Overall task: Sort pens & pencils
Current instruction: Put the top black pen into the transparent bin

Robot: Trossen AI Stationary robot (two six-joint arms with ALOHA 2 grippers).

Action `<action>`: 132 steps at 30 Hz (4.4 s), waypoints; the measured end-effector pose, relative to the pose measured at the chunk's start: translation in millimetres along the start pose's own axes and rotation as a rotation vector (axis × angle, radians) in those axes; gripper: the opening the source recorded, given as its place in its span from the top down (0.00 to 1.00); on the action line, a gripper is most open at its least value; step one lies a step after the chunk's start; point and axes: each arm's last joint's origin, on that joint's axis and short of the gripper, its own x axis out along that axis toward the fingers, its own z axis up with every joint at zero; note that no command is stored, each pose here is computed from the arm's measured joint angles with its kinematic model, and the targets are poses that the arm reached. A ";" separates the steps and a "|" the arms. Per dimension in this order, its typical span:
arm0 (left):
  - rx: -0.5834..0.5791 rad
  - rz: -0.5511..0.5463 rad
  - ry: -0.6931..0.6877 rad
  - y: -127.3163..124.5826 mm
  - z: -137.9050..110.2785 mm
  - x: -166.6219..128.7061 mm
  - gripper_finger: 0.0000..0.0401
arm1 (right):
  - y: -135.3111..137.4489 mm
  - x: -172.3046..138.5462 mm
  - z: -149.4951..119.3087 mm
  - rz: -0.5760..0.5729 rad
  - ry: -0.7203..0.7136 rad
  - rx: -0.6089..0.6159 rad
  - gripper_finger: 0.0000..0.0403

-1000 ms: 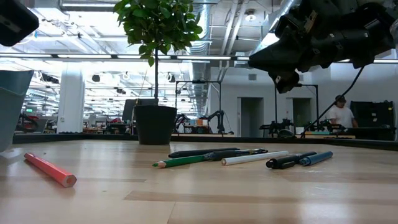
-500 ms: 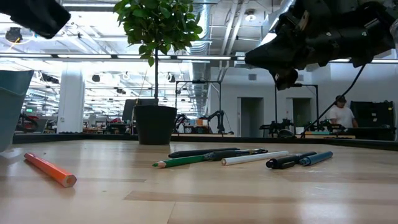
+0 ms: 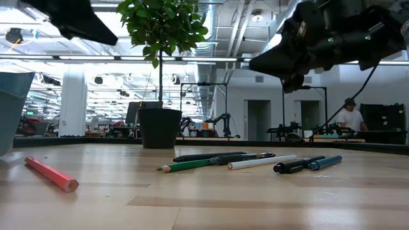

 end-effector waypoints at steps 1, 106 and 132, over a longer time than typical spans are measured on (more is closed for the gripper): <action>-0.019 0.017 0.000 1.9 1.9 3.9 0.84 | -2.7 0.1 0.2 -0.009 0.004 0.001 0.84; 0.024 0.000 0.164 -10.8 -6.4 51.3 0.84 | 0.8 95.4 -47.7 0.254 0.711 -0.198 0.83; 0.032 0.008 0.168 -10.1 -7.1 51.3 0.84 | 0.3 107.2 -28.4 0.266 0.686 -0.135 0.83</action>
